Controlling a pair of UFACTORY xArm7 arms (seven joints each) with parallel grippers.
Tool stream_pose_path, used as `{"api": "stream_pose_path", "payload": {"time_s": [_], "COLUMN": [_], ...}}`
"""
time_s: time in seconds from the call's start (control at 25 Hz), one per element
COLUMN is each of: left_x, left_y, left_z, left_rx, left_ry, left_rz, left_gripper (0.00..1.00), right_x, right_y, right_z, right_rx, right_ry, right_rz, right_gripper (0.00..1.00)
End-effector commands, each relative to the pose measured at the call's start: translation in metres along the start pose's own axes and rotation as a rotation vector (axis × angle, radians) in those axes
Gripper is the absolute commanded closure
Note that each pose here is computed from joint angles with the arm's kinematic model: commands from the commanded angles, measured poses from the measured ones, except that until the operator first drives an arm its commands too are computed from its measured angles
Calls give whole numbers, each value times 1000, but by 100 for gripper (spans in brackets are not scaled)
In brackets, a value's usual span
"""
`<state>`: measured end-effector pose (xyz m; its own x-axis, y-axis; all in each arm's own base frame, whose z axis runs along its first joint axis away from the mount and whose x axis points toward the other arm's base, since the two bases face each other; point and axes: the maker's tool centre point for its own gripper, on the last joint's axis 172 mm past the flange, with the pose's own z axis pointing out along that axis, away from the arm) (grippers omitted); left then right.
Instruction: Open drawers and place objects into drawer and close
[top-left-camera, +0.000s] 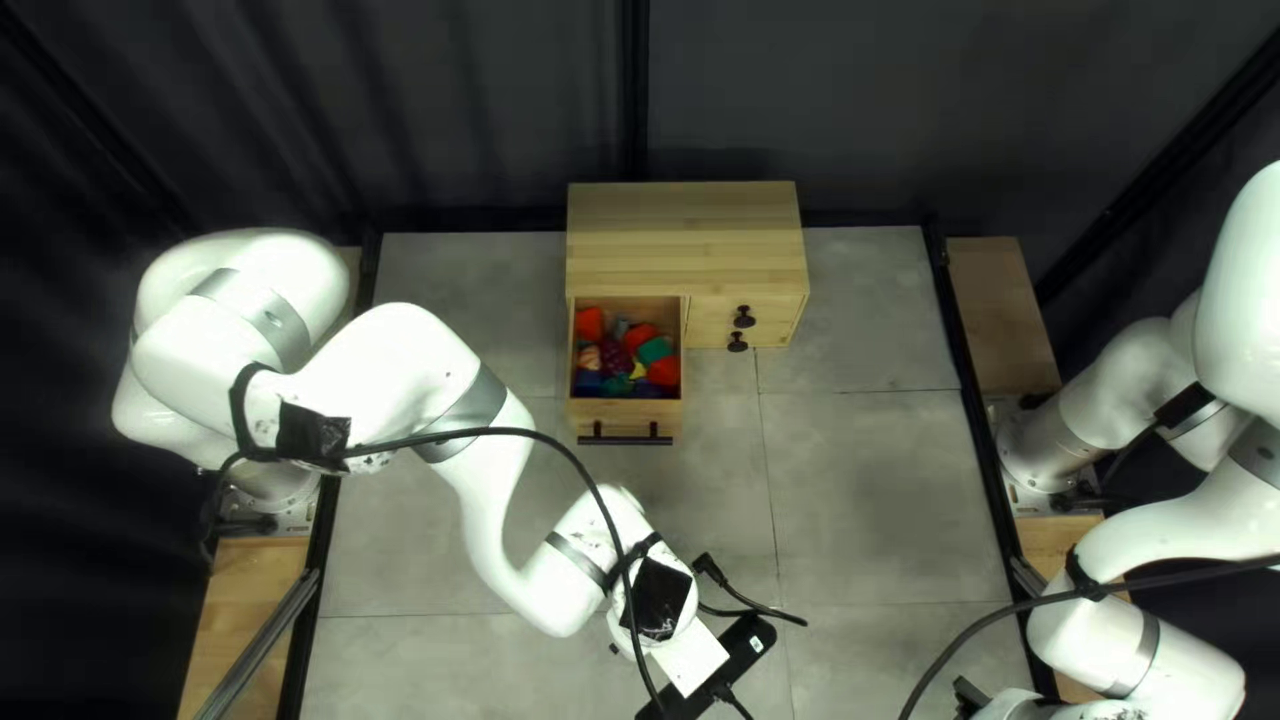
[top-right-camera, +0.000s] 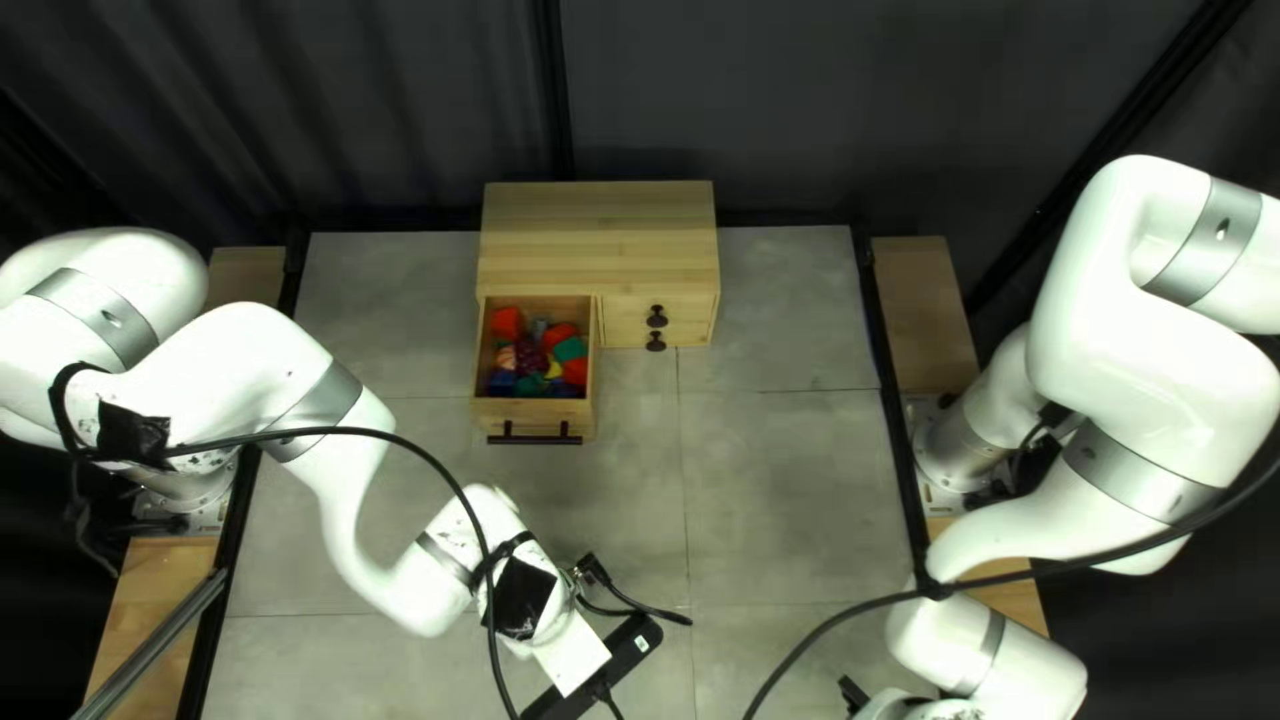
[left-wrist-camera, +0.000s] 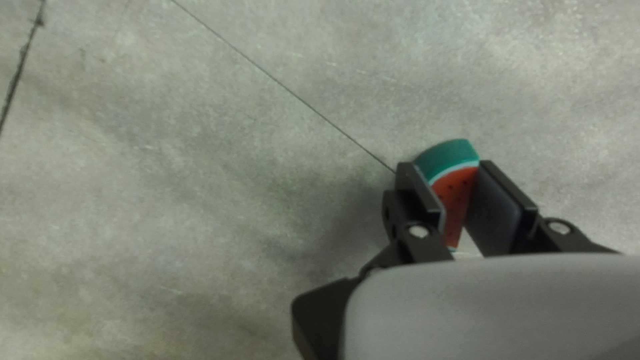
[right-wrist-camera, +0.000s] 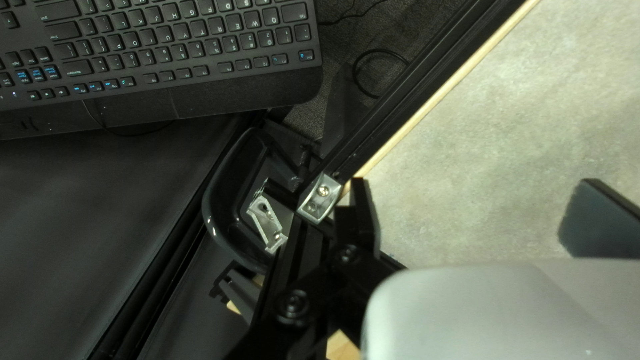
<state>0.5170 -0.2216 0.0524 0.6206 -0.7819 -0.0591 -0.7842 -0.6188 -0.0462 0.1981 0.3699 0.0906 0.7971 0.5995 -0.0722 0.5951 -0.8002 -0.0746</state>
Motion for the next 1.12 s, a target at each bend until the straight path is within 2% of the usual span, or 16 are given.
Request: {"api": "stream_pose_path", "payload": {"time_s": [0.04, 0.16, 0.24, 0.32, 0.48, 0.6, 0.76, 0.92, 0.96, 1.0, 1.04, 1.08, 1.12], "left_x": [5, -14, -43, -80, -156, -208, -244, -265, -269, -272, -272, -274, -275], "left_y": [-7, -24, -43, -67, -118, -154, -177, -186, -187, -188, -188, -189, -191], "left_z": [-46, -81, -111, -143, -181, -186, -168, -134, -126, -121, -120, -115, -113], "left_rx": [24, 48, 65, 85, 114, 125, 123, 109, 104, 99, 98, 93, 90], "left_ry": [-8, -34, -62, -97, -151, -175, -186, -170, -165, -158, -157, -151, -146], "left_rz": [8, 2, -15, -42, -114, -186, -270, -371, -401, -432, -440, -473, -502], "left_gripper": [100, 100, 100, 100, 100, 100, 100, 100, 90, 87, 15, 5, 0], "right_x": [0, 0, 0, 0, 0, 0, 0, 0, 0, 0, 0, 0, 0], "right_y": [0, 0, 0, 0, 0, 0, 0, 0, 0, 0, 0, 0, 0], "right_z": [0, 0, 0, 0, 0, 0, 0, 0, 0, 0, 0, 0, 0], "right_rx": [0, 0, 0, 0, 0, 0, 0, 0, 0, 0, 0, 0, 0], "right_ry": [0, 0, 0, 0, 0, 0, 0, 0, 0, 0, 0, 0, 0], "right_rz": [0, 0, 0, 0, 0, 0, 0, 0, 0, 0, 0, 0, 0], "right_gripper": [0, 0, 0, 0, 0, 0, 0, 0, 0, 0, 0, 0, 0]}}
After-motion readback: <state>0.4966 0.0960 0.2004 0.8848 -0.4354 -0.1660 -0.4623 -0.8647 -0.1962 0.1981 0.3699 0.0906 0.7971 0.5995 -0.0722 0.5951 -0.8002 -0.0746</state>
